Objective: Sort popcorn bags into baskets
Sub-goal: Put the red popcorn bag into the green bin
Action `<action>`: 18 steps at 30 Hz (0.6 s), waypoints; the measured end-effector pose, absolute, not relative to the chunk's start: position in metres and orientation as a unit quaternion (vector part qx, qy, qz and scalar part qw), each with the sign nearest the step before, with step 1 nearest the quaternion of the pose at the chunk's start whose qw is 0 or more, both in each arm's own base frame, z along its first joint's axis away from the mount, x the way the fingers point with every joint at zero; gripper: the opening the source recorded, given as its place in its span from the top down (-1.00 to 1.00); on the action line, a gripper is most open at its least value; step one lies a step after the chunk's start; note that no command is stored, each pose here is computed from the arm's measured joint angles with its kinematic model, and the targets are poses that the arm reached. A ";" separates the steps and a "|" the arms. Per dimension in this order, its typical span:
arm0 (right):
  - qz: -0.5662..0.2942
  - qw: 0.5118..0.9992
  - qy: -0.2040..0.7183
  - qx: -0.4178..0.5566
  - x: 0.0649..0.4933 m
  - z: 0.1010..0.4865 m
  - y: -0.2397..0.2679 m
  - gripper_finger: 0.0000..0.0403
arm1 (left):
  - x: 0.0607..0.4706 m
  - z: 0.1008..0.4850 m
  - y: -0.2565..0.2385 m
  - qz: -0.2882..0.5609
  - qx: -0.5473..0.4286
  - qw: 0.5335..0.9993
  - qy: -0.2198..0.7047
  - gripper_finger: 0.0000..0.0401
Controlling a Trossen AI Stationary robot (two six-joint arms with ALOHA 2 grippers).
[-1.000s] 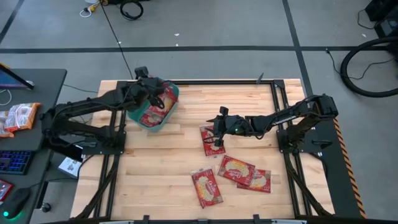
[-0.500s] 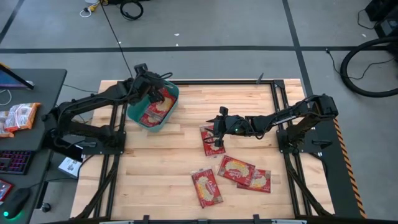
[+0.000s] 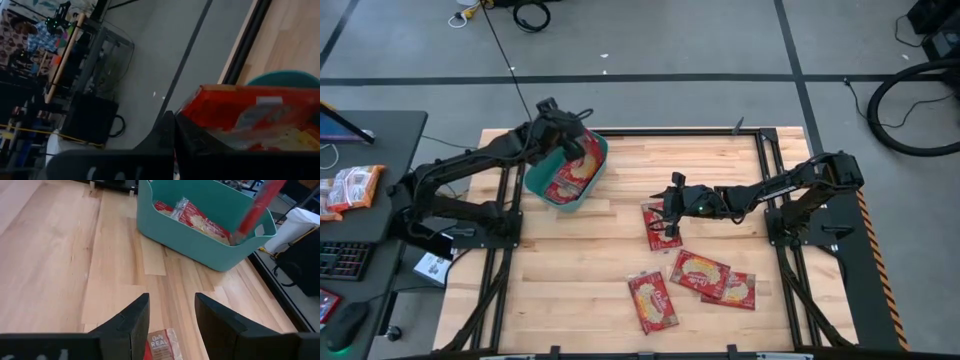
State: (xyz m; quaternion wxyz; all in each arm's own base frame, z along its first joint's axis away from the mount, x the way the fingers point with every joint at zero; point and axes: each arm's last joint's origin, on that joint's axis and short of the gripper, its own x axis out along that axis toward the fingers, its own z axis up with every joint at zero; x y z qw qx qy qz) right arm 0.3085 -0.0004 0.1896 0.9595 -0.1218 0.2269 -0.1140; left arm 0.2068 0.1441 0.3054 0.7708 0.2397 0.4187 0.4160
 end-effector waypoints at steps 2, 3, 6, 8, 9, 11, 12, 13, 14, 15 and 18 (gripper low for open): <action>-0.114 0.959 0.227 -0.124 0.309 0.190 -0.001 0.19 | 0.206 0.305 0.146 0.417 0.233 0.774 0.416 1.00; -0.114 0.959 0.227 -0.124 0.309 0.190 -0.001 0.19 | 0.206 0.305 0.146 0.416 0.228 0.777 0.414 1.00; -0.113 0.959 0.228 -0.125 0.309 0.190 -0.001 0.19 | 0.205 0.304 0.147 0.409 0.225 0.780 0.418 1.00; -0.113 0.959 0.228 -0.124 0.308 0.190 -0.001 0.19 | 0.204 0.301 0.145 0.389 0.221 0.785 0.429 1.00; -0.111 0.959 0.228 -0.124 0.309 0.190 0.000 0.19 | 0.203 0.299 0.144 0.379 0.217 0.786 0.437 1.00; -0.109 0.960 0.228 -0.124 0.309 0.189 0.000 0.19 | 0.201 0.294 0.142 0.363 0.204 0.786 0.456 1.00; -0.109 0.960 0.228 -0.123 0.309 0.189 0.000 0.19 | 0.200 0.292 0.140 0.352 0.197 0.786 0.469 0.99; -0.109 0.960 0.228 -0.123 0.309 0.189 0.000 0.19 | 0.198 0.289 0.138 0.344 0.187 0.783 0.482 0.99; -0.109 0.960 0.228 -0.123 0.309 0.189 0.000 0.19 | 0.196 0.286 0.135 0.337 0.180 0.780 0.496 0.99; -0.110 0.960 0.228 -0.123 0.309 0.189 0.000 0.19 | 0.195 0.283 0.132 0.329 0.173 0.775 0.510 0.99; -0.109 0.960 0.228 -0.123 0.309 0.189 0.000 0.19 | 0.193 0.277 0.122 0.307 0.159 0.764 0.544 0.98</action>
